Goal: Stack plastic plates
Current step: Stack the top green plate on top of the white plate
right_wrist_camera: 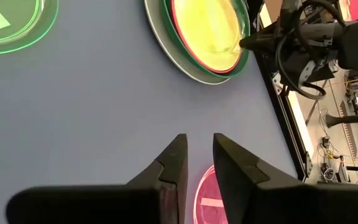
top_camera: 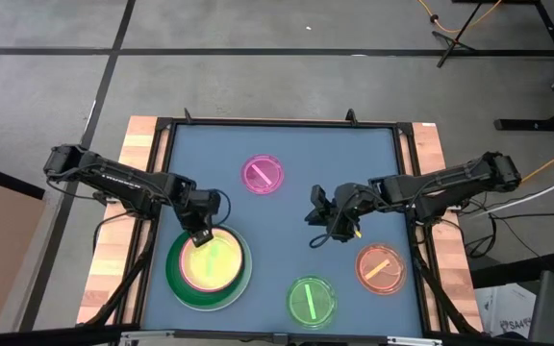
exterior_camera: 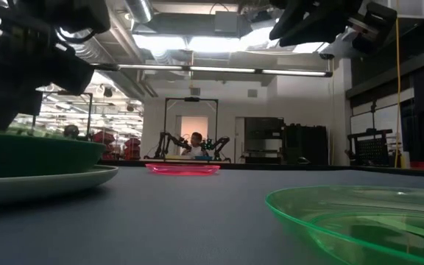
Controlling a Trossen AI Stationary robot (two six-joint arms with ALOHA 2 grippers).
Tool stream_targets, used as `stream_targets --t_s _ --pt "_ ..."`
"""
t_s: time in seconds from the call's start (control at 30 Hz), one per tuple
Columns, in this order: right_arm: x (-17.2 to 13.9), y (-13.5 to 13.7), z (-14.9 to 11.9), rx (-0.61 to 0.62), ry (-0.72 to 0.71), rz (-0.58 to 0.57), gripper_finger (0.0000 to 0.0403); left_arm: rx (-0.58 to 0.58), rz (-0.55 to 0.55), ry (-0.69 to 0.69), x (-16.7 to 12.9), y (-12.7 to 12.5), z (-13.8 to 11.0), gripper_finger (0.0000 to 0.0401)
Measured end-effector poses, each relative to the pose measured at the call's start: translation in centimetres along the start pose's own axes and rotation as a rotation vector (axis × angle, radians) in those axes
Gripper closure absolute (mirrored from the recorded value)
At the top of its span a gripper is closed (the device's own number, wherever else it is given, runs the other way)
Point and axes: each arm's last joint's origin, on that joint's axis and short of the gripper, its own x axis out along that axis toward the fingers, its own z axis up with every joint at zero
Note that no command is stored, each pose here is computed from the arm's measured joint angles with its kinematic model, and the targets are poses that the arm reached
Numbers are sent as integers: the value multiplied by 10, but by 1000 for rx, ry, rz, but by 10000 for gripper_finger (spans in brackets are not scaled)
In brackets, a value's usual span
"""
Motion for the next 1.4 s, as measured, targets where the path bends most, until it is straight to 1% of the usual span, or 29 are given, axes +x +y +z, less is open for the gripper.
stream_targets --t_s 0.1,0.27,0.47,0.67,1.07,1.4 --pt "0 0 0 0 0 0 331 -6 44 -23 0 2 0 401" --pt "0 0 0 0 0 0 331 -6 81 -64 0 3 1 401" --pt "0 0 0 0 0 0 331 8 87 -61 1 1 -2 401" --pt "0 0 0 0 0 0 331 -14 106 -72 5 -5 -9 401" --pt "0 0 0 0 1 0 331 43 148 -116 8 -10 -16 401" --pt "0 0 0 0 1 0 331 52 149 -114 8 -11 -17 401"
